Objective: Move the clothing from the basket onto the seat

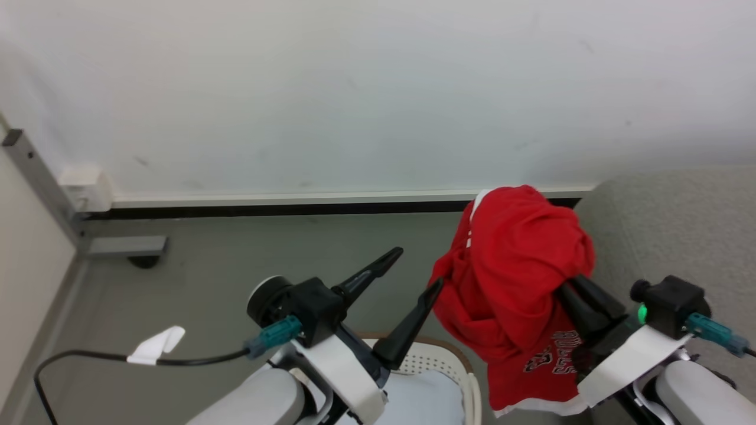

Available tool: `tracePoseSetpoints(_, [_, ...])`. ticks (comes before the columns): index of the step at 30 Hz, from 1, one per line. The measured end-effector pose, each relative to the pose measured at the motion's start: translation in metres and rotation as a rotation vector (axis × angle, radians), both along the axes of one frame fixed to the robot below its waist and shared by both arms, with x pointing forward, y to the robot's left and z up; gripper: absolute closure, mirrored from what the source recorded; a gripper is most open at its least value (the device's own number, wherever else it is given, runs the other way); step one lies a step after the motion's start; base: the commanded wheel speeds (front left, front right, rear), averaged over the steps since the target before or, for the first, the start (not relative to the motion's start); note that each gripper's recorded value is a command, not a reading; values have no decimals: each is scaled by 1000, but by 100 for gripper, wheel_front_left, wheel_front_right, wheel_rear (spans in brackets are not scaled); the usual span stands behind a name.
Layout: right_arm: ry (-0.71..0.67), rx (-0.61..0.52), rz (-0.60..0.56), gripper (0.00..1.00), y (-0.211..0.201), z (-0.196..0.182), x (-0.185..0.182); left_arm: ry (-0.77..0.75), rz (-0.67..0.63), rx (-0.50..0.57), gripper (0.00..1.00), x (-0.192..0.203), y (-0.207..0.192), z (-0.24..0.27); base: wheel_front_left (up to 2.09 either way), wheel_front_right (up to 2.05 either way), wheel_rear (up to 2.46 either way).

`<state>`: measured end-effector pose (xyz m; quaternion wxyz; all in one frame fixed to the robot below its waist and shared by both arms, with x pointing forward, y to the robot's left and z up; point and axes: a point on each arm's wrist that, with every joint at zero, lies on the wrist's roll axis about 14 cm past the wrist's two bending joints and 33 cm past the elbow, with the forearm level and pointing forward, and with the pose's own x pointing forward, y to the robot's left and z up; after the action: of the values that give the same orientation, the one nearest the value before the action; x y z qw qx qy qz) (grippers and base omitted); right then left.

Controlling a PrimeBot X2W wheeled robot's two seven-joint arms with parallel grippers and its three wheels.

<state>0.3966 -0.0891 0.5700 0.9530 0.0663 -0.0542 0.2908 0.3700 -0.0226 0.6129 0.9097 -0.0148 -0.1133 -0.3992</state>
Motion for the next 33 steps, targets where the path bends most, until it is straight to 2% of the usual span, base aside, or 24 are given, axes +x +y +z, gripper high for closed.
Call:
tracePoseSetpoints(12, [-58, -3, -283, 100, -96, 7, -31, -12, -206, -19, 0, -18, -64, -5, 0, 0, 0])
tracePoseSetpoints(23, [-67, -5, -455, 100, -142, 11, -60, 24, -331, -20, 0, -22, -106, -20, 0, 0, 0])
tracePoseSetpoints(28, [-60, -11, -484, 100, -150, 12, -57, 35, -352, -25, 0, -16, -112, -24, 0, 0, 0])
tracePoseSetpoints(33, [-83, -25, -531, 100, -172, 29, -30, 50, -367, -17, 0, 0, -111, -32, 0, 0, 0])
